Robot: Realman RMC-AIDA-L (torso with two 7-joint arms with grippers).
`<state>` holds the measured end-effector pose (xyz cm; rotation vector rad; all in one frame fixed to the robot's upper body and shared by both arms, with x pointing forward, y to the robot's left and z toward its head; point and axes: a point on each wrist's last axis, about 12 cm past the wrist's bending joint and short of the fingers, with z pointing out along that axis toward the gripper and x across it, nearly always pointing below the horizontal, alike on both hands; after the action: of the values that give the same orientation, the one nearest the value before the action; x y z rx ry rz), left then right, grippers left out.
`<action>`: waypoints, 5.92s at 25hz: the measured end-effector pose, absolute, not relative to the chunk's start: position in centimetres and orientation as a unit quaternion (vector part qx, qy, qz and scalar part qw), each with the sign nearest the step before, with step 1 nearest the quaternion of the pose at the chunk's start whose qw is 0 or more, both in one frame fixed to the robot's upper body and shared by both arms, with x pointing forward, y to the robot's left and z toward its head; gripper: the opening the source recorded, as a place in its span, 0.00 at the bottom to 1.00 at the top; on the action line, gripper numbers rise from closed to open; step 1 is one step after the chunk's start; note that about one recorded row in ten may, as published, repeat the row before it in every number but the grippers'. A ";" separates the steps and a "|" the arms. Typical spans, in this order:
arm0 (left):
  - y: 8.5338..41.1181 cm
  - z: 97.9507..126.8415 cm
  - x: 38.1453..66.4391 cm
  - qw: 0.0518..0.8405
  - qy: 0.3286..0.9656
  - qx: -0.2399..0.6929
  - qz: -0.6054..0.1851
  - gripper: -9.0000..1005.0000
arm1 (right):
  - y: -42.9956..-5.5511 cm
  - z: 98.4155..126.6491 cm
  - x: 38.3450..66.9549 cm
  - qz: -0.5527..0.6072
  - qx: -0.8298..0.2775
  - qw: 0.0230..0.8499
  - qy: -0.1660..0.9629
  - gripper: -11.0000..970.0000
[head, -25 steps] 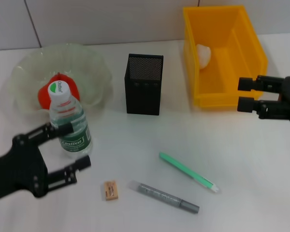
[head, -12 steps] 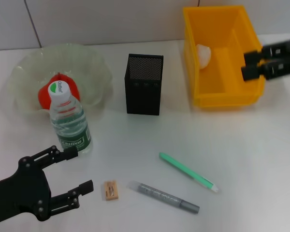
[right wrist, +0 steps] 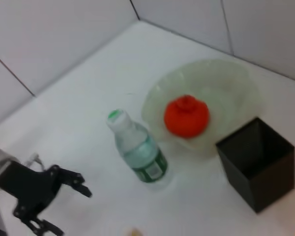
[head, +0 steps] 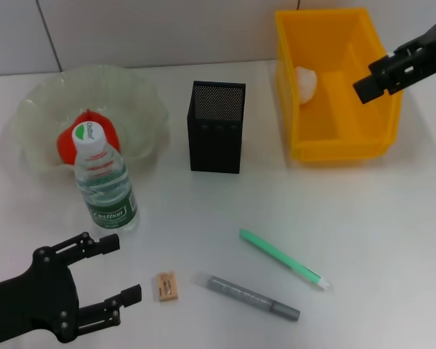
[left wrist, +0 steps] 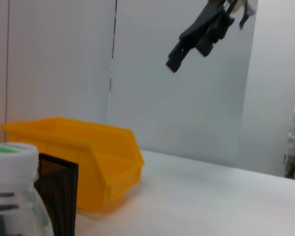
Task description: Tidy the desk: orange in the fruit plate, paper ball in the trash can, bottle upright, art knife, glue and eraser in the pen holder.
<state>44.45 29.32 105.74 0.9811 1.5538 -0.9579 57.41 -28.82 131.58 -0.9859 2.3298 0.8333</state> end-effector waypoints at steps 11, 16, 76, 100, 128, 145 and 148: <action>29.5 105.8 44.8 0.510 0.654 0.397 -0.393 0.78 | -24.2 133.1 58.8 0.171 -0.395 0.140 0.892 0.80; 29.7 105.8 44.9 0.514 0.656 0.393 -0.390 0.78 | -22.1 131.4 58.9 0.158 -0.435 0.084 0.882 0.80; 28.7 104.5 45.9 0.527 0.657 0.390 -0.372 0.78 | -21.9 125.4 57.8 0.170 -0.488 0.125 0.847 0.79; 28.4 102.9 46.1 0.515 0.676 0.401 -0.342 0.78 | -17.6 119.3 58.4 0.129 -0.436 0.057 0.889 0.79; 28.3 102.5 46.3 0.514 0.684 0.396 -0.333 0.78 | -14.3 115.4 56.0 0.061 -0.408 0.044 0.910 0.78; 28.4 102.6 46.3 0.514 0.684 0.394 -0.335 0.78 | -13.9 114.4 55.6 0.062 -0.410 0.038 0.909 0.53; 28.3 102.7 46.4 0.515 0.683 0.396 -0.334 0.78 | -13.8 114.3 55.5 0.066 -0.412 0.038 0.908 0.52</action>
<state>46.45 28.28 102.66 0.9521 1.6398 -0.8030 55.53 -13.77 114.35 -1.2631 2.7867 0.2018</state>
